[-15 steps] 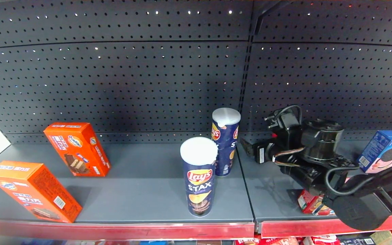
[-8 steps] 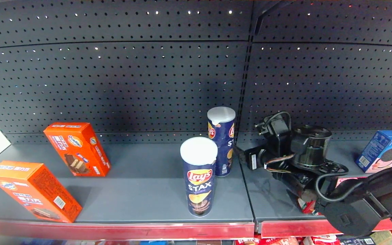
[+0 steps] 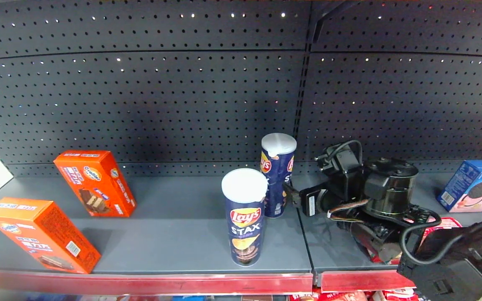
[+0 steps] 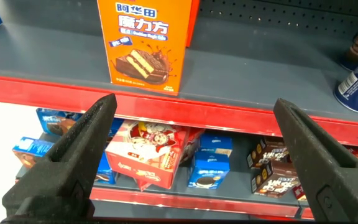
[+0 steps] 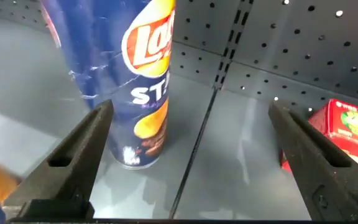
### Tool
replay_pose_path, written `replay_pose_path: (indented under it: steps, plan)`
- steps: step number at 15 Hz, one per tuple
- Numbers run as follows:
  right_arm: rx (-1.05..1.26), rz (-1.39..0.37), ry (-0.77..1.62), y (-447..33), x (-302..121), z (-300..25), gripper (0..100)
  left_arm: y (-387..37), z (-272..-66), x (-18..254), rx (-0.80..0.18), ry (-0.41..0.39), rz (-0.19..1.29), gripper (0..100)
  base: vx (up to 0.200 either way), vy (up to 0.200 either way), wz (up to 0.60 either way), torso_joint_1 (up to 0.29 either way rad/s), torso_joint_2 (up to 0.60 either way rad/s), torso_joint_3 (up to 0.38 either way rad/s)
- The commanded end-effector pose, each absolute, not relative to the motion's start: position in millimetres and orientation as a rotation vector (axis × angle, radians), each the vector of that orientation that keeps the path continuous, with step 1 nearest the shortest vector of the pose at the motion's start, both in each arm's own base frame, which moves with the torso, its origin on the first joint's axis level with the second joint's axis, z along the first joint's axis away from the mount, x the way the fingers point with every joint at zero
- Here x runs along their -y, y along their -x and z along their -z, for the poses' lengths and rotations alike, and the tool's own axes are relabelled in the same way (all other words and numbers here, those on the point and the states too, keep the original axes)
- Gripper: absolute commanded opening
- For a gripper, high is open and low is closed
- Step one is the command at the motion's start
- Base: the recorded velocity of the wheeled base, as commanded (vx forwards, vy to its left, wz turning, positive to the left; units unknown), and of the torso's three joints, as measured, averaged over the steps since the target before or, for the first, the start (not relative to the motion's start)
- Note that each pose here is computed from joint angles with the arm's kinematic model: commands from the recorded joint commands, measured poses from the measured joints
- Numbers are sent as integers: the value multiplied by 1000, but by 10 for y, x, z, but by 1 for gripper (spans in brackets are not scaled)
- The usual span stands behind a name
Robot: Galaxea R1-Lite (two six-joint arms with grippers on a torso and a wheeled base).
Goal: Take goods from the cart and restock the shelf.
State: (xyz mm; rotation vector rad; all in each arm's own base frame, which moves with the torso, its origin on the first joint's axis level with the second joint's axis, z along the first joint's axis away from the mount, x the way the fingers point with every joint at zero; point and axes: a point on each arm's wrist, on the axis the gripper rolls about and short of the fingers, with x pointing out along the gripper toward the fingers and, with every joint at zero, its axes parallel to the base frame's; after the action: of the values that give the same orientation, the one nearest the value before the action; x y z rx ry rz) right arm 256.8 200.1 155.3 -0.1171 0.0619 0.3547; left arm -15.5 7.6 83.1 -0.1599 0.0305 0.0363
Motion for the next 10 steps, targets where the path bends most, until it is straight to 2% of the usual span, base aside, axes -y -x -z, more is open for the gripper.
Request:
replay_pose_path:
  steps: [1,6,10]
  plan:
    - [-61,-346,118,-2489,-1898,-1593,100,154,-831,-76,-32,160,-37,100,0,0,0,0,0,0]
    - [-105,-259,157,-2727,-1722,-1457,100,154,-832,-77,-30,159,-38,100,0,0,0,0,0,0]
    - [-95,-258,154,-2941,-1864,-1385,100,154,-832,-77,-30,161,-38,100,0,0,0,0,0,0]
